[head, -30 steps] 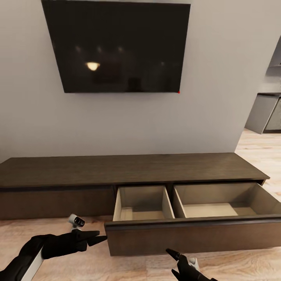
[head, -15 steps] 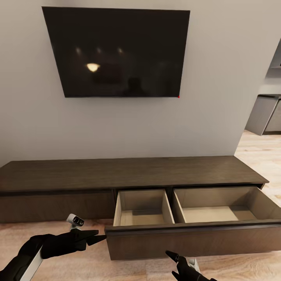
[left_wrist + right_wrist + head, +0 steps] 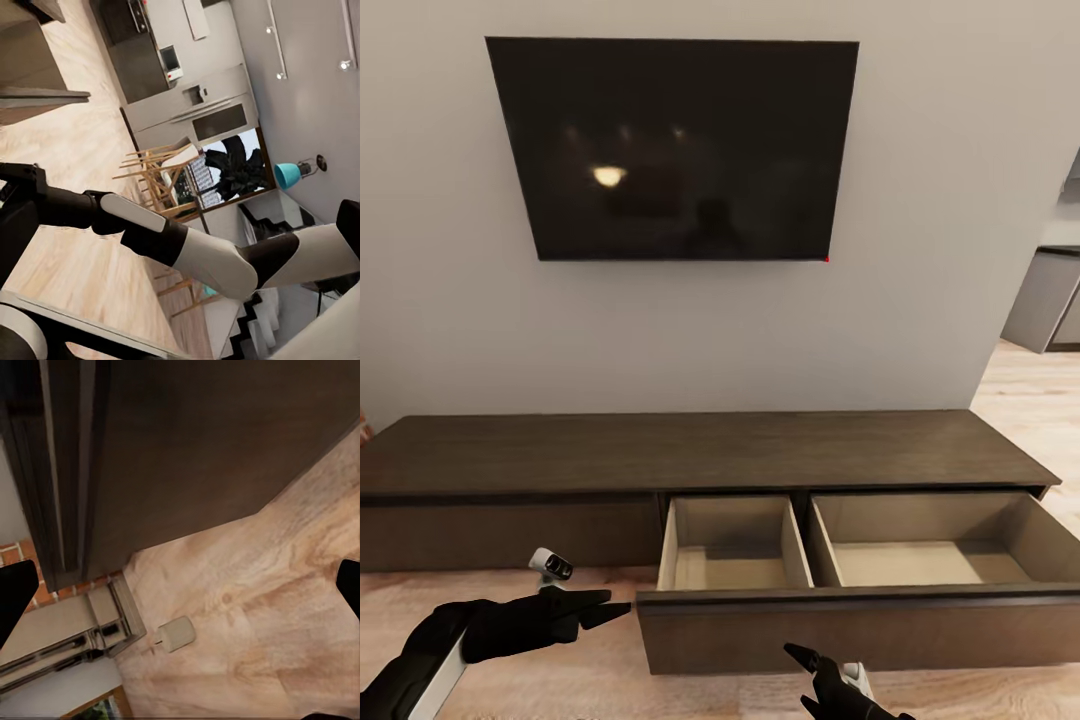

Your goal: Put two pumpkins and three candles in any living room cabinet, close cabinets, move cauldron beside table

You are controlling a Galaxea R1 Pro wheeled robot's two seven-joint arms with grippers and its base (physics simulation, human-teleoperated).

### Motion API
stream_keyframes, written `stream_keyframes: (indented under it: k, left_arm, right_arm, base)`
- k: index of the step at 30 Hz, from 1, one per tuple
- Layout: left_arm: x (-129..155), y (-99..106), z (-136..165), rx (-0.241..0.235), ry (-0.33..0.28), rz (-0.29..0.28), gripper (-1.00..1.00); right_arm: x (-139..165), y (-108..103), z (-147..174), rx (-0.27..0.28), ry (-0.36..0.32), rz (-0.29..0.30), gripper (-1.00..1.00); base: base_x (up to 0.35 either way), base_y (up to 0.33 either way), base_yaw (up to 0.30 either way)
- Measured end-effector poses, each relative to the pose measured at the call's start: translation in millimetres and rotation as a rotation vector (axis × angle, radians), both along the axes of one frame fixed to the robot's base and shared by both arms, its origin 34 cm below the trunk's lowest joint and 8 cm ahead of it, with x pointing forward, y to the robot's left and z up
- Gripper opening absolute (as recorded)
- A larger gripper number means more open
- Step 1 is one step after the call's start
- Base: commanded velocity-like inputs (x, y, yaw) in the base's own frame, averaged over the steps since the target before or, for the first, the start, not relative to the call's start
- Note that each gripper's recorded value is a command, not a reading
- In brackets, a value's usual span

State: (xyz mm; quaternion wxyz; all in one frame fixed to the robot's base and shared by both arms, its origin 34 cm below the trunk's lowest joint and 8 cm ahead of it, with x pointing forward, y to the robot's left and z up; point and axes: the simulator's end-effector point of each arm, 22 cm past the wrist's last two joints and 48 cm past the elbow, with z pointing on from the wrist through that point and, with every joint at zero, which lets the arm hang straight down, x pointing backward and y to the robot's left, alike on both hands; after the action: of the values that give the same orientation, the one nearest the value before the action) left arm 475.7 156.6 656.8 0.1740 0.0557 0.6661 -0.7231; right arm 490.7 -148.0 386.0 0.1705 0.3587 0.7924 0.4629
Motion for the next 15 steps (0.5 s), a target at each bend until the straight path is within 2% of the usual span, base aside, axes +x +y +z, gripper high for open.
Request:
stream_keyframes:
  k: [15]
  left_arm:
    - [8, 0, 28, 0.01, 0.0, 0.003, 1.0]
  right_arm:
    - [6, 1, 30, 0.001, 0.004, 0.001, 1.0]
  base:
    - [0.0, 0.0, 0.287]
